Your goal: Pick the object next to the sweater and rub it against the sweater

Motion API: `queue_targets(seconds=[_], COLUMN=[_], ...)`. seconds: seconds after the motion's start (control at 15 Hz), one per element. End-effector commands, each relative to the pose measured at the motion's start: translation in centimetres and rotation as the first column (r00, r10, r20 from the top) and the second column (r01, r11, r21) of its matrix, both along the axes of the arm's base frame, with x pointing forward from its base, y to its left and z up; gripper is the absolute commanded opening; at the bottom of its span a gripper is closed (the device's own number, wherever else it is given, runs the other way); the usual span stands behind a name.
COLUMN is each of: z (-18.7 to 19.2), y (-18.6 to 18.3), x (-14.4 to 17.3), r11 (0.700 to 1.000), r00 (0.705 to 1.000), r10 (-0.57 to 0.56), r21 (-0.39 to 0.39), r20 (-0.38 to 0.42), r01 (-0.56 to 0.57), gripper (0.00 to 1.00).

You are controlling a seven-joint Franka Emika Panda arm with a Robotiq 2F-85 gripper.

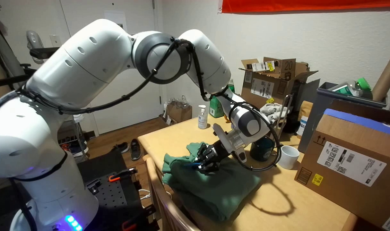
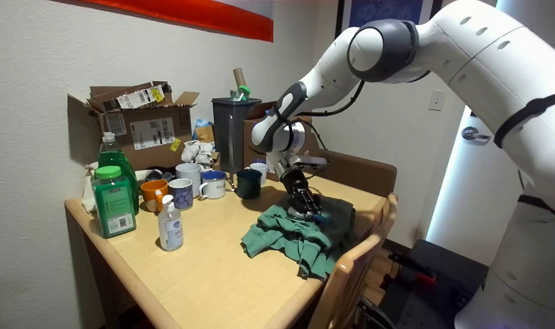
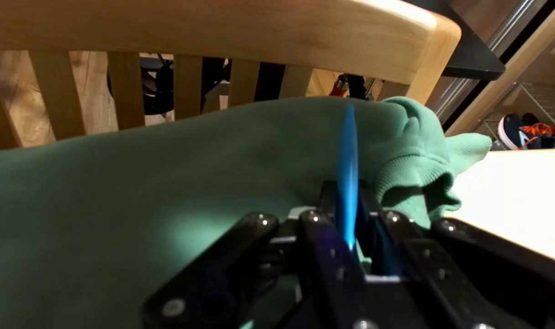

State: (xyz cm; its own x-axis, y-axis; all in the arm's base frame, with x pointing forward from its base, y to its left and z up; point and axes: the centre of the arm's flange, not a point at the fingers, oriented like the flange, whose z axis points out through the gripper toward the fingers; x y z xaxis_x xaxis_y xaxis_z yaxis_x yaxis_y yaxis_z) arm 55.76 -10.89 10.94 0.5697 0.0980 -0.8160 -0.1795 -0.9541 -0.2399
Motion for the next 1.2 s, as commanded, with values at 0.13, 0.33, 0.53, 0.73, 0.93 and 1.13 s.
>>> queue_targets(seconds=[0.13,0.33,0.53,0.73,0.93,1.13], z=[-0.7,-0.4,0.2,0.8,1.2,1.4], y=[3.5,4.8,5.9,6.9,8.2,9.5], x=[0.6,0.3,0.2,0.2,0.3,0.3], r11=[0.999,0.998,0.996,0.994,0.992,0.99], r00=[0.997,0.997,0.996,0.995,0.994,0.992], r10=[0.034,0.053,0.074,0.095,0.106,0.126], r21=[-0.019,-0.037,-0.044,-0.054,-0.059,-0.056], r20=[-0.064,-0.062,-0.053,-0.044,-0.038,-0.031], r01=[-0.035,-0.055,-0.076,-0.097,-0.108,-0.127], gripper=[0.03,0.03,0.03,0.03,0.03,0.03])
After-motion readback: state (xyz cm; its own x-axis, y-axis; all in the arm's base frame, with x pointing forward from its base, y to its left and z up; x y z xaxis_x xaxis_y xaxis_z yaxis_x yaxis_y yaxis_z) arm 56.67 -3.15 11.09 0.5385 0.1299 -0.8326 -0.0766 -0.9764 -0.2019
